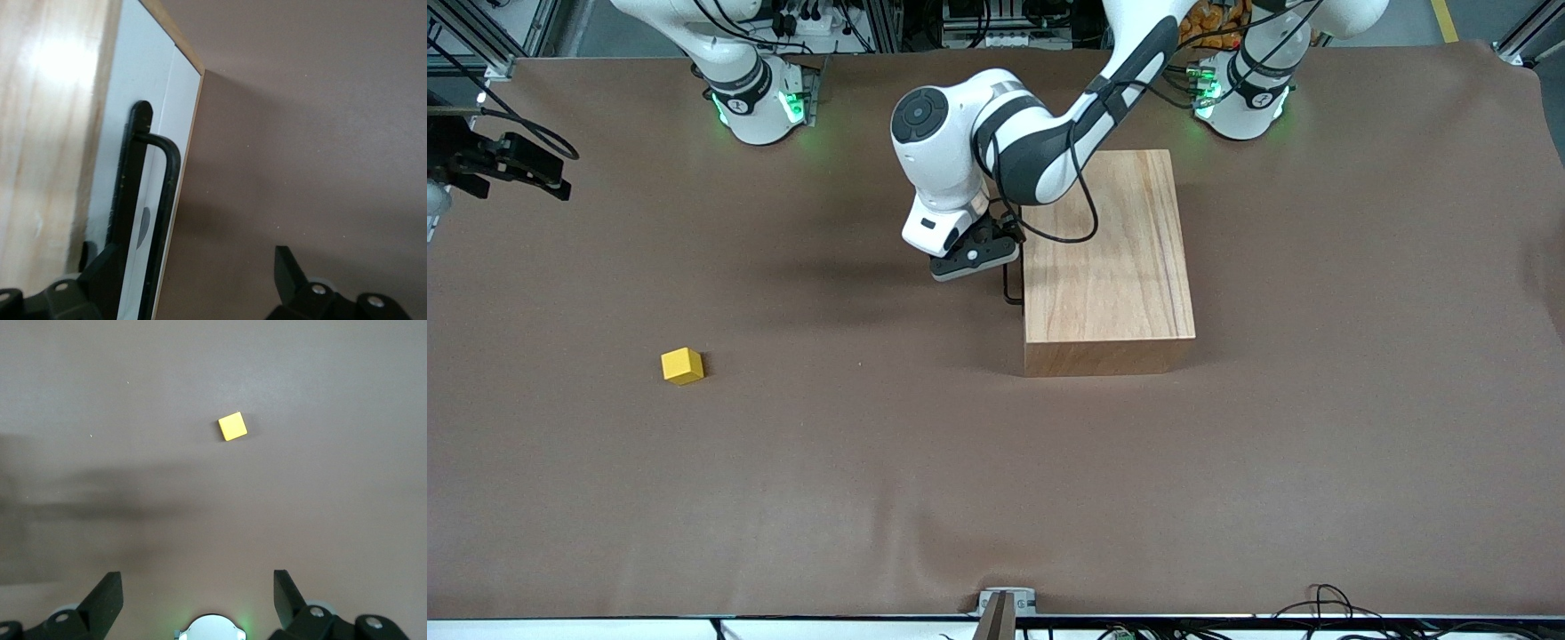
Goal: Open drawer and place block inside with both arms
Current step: 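Lower the left gripper and hook the black drawer handle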
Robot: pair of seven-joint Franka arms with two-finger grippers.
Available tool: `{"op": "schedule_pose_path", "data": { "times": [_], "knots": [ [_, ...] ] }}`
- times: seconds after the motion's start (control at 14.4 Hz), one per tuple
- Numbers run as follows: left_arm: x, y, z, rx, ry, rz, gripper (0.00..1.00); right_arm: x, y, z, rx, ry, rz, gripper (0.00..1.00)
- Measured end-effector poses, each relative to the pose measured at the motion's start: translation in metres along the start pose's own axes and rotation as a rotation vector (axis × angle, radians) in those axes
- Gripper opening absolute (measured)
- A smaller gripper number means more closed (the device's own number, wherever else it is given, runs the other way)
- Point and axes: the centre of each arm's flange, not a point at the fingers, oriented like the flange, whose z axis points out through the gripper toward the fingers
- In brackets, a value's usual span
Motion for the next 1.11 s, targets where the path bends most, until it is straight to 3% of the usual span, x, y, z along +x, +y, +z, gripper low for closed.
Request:
{"op": "schedule_pose_path", "data": {
  "times": [0.48,1.11],
  "knots": [
    [-0.012,0.007,0.011,0.017,0.010,0.110,1.00,0.000,0.000,0.001,0.000,-0.005,0.000,1.00],
    [-0.024,0.011,0.031,0.092,0.042,0.233,1.00,0.002,0.000,0.005,0.000,-0.013,0.000,1.00]
  ]
}}
